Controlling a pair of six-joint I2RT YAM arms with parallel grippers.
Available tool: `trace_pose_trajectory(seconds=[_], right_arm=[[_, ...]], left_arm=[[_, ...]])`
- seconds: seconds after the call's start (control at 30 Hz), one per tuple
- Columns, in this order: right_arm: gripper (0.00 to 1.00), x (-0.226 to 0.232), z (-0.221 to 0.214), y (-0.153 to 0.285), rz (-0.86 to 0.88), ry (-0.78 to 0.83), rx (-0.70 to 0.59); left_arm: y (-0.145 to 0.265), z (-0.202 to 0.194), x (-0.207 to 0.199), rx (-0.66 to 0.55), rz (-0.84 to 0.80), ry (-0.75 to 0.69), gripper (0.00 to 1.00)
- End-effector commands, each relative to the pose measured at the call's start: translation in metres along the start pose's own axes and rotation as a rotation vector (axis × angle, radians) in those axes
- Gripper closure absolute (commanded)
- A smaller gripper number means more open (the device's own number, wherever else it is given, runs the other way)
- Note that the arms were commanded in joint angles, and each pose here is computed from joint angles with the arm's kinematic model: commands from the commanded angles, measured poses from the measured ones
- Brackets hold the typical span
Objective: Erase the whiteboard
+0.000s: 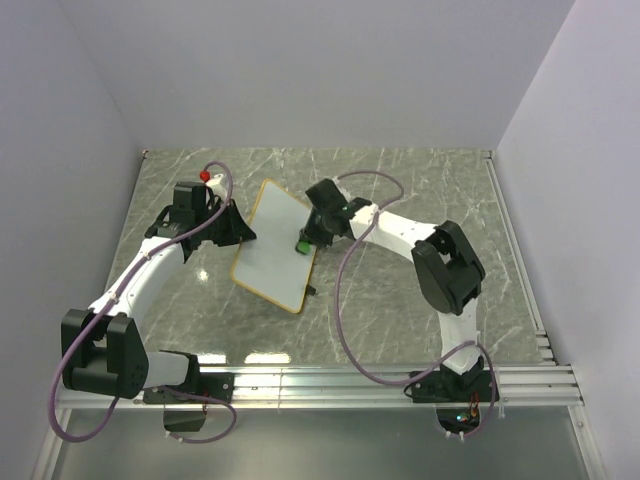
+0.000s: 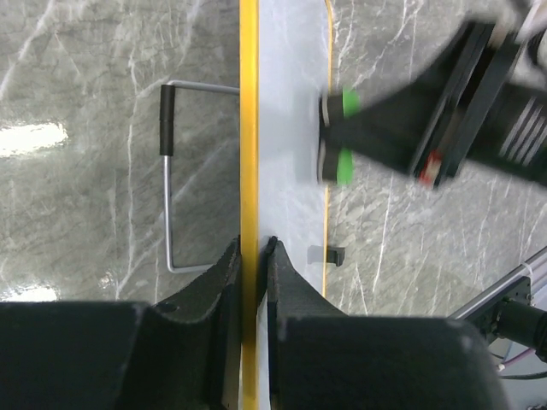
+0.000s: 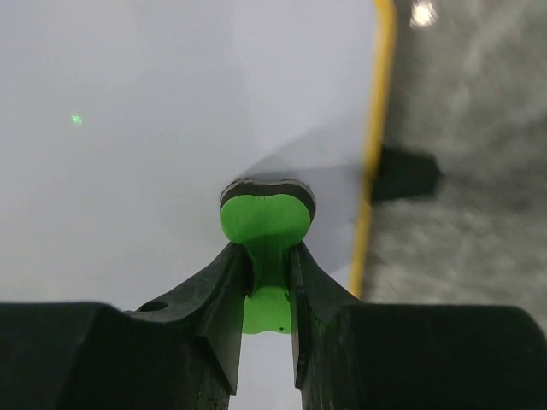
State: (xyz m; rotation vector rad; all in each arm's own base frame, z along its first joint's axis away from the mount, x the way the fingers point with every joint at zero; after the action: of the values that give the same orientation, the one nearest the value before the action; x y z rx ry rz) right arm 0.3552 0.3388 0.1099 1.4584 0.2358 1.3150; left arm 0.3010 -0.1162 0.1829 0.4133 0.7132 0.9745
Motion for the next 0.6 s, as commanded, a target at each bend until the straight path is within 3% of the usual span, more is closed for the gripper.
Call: trace_pose_trajectory(seconds=[0.0,0.27,0.47,0.57], right_arm=[[1.00,-0.010,-0.038,0.012,0.006,0.043,0.044],[1.00,-0.009,-0.052,0.012,-0.005,0.076,0.066],[1.00,0.010,0.003,0.049,0.031,0.036,-0.087],[1.00,-0.015,0.043,0.079,-0.007,-0.009,-0.189]], left_arm=[[0.003,-0.002,-0.003,-0.001,0.005,-0.061,1.00],[0.003,-0.002,-0.002,0.000,0.009,-0.062,0.99],[0.005,-0.002,-0.002,-0.004,0.015,-0.061,1.00],[0.005,0.000,-0.002,-0.005,0.020,-0.066,1.00]])
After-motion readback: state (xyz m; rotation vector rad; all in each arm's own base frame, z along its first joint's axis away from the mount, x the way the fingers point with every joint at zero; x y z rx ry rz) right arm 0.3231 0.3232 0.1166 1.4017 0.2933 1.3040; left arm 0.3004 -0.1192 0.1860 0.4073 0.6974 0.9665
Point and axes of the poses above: each gripper's point midway between its finger pads, its own y axis back along the fingers, its own x axis along the line the jaws close on, z = x × y, the point moved 4 cm from there along y, back along the fingers, and after that the axes turned 13 degrees about -y, right-handed, at the moved point
